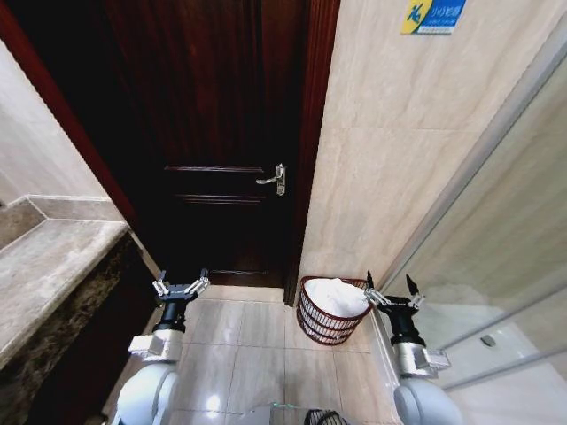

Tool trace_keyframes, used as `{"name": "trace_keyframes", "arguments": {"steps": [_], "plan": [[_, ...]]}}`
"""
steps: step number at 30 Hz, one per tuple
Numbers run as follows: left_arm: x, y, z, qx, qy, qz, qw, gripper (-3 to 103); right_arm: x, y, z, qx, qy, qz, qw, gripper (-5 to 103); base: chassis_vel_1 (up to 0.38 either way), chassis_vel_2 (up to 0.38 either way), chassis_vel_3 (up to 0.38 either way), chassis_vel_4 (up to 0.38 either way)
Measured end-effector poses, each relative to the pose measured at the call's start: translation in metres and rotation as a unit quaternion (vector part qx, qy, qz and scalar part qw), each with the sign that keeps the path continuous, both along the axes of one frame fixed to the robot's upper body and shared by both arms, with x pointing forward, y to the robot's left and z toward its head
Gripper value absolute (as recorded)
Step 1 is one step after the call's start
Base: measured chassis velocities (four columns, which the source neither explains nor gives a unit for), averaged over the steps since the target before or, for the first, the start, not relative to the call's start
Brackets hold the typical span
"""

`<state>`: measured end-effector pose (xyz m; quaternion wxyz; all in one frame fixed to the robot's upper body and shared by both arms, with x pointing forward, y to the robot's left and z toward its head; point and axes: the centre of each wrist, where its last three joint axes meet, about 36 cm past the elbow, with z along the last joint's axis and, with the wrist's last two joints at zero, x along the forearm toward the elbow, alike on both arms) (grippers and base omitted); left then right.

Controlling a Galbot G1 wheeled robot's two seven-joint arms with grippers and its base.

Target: Discard the used towel into the hamper.

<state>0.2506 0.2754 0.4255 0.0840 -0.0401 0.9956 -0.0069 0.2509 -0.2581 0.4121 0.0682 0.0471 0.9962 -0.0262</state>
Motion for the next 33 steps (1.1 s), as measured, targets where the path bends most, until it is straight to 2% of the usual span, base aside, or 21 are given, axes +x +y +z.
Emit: {"name": "trace_keyframes", "arguments": {"steps": [33], "plan": [[-0.0003, 0.0, -0.0016, -0.003, -0.008, 0.007, 0.9999, 100, 0.006, -0.0011, 0.0063, -0.001, -0.009, 0.001, 1.0, 100, 0.0, 0.0, 0.0, 0.0]]}}
